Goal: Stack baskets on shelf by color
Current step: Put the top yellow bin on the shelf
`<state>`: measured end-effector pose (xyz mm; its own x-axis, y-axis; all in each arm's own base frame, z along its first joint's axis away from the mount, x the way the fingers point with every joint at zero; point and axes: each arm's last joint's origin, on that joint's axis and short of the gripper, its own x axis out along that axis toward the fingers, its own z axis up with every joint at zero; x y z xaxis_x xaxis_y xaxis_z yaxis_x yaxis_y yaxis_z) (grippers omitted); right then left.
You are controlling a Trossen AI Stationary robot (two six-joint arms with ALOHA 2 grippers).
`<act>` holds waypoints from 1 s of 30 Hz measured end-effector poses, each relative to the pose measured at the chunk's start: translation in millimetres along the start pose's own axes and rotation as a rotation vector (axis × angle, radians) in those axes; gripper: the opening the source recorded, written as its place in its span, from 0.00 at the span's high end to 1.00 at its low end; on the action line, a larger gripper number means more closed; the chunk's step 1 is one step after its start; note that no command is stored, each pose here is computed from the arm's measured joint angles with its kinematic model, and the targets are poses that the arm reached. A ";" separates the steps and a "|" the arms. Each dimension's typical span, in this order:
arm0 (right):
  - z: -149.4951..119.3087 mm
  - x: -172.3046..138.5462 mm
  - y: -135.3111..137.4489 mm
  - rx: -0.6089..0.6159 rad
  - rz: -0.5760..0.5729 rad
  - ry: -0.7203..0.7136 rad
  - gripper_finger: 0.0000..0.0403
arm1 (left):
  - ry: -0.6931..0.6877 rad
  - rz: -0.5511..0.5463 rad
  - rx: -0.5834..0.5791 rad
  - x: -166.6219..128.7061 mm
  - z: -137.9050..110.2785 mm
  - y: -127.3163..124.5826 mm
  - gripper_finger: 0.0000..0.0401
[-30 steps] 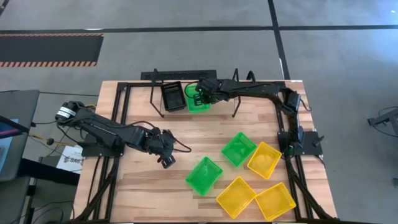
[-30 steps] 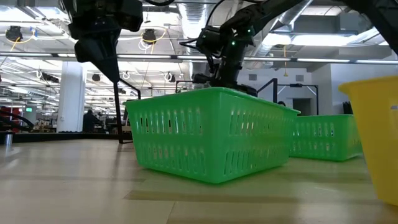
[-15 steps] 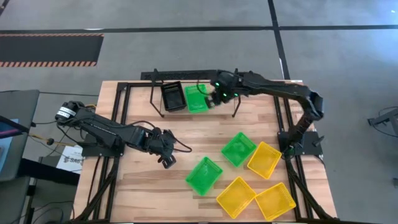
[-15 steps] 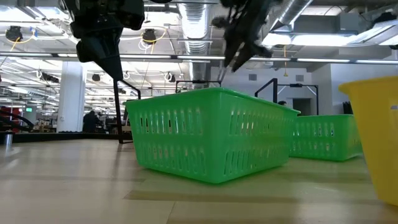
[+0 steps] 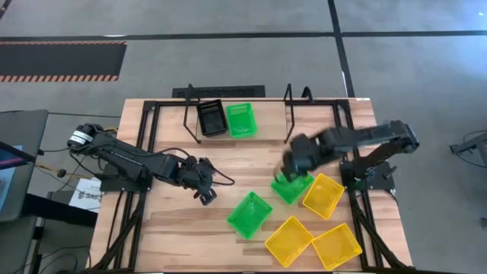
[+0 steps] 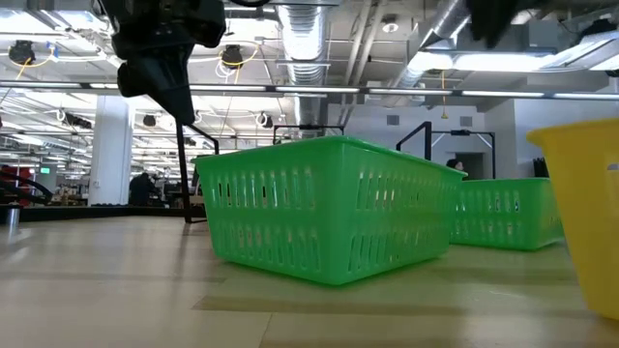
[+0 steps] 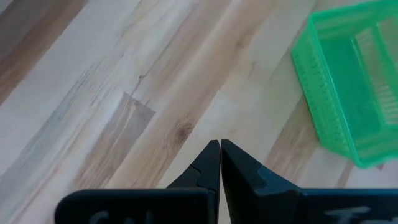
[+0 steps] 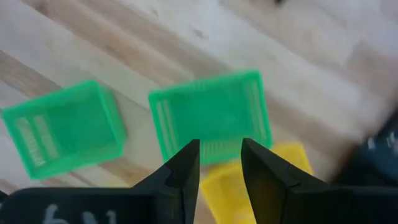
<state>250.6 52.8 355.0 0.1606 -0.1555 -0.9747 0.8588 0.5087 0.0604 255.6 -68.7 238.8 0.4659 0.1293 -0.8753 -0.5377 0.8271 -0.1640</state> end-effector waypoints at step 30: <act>-193.9 97.3 9.0 0.453 -0.170 0.073 0.66 | 0.035 -0.030 -0.049 0.0 -1.0 -0.9 1.00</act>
<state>179.6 206.5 219.0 -0.0215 -0.1361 -0.9905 0.9978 0.0586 -0.0297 255.3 -70.1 238.5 0.4575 0.0849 -0.8851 -0.5579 0.8025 -0.2114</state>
